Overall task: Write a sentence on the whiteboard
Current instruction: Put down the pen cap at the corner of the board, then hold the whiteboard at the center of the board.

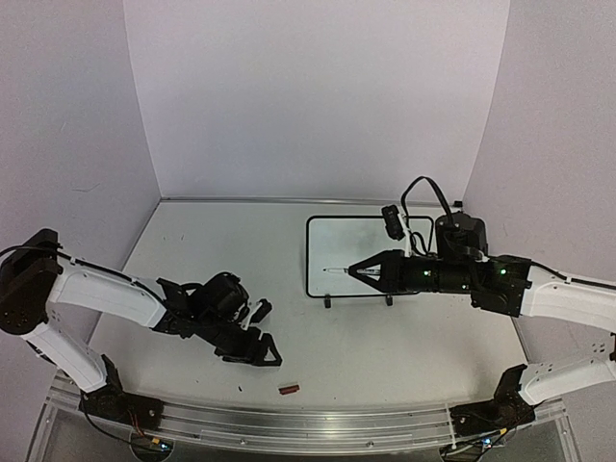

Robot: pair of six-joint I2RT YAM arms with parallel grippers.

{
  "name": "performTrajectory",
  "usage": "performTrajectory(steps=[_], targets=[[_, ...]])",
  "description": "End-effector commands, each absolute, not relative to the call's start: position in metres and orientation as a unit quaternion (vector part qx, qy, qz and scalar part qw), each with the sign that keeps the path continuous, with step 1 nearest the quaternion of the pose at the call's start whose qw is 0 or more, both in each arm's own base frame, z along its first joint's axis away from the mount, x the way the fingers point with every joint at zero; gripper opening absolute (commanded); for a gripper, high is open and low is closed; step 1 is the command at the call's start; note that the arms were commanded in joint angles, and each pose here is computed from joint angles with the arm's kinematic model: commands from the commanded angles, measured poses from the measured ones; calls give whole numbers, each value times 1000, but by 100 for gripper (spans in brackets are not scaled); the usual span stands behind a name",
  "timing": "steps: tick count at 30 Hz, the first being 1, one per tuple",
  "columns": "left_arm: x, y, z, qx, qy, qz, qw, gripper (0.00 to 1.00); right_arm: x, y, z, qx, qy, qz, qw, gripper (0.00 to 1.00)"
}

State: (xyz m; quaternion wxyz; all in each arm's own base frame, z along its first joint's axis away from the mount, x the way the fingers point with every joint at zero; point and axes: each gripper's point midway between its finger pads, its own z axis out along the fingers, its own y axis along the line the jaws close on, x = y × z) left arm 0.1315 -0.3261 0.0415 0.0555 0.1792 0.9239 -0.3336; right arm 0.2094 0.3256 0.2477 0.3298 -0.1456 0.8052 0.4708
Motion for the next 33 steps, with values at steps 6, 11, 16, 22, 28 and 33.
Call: performTrajectory(steps=[6, 11, 16, 22, 28, 33], targets=[[185, -322, 149, 233, 884, -368, 168, 75, 225, 301, 252, -99, 808, 430, 390, 0], [227, -332, 205, 301, 850, -381, 204, 75, 235, 288, 260, -69, 796, 419, 431, 0], [266, -360, 234, 363, 809, -403, 227, 74, 244, 279, 259, -43, 781, 416, 465, 0], [312, -385, 238, 402, 773, -410, 270, 72, 253, 285, 249, -42, 768, 418, 484, 0], [338, -399, 223, 430, 762, -391, 285, 72, 271, 301, 242, -57, 757, 441, 479, 0], [350, -405, 213, 438, 759, -383, 292, 73, 282, 318, 246, -83, 750, 453, 475, 0]])
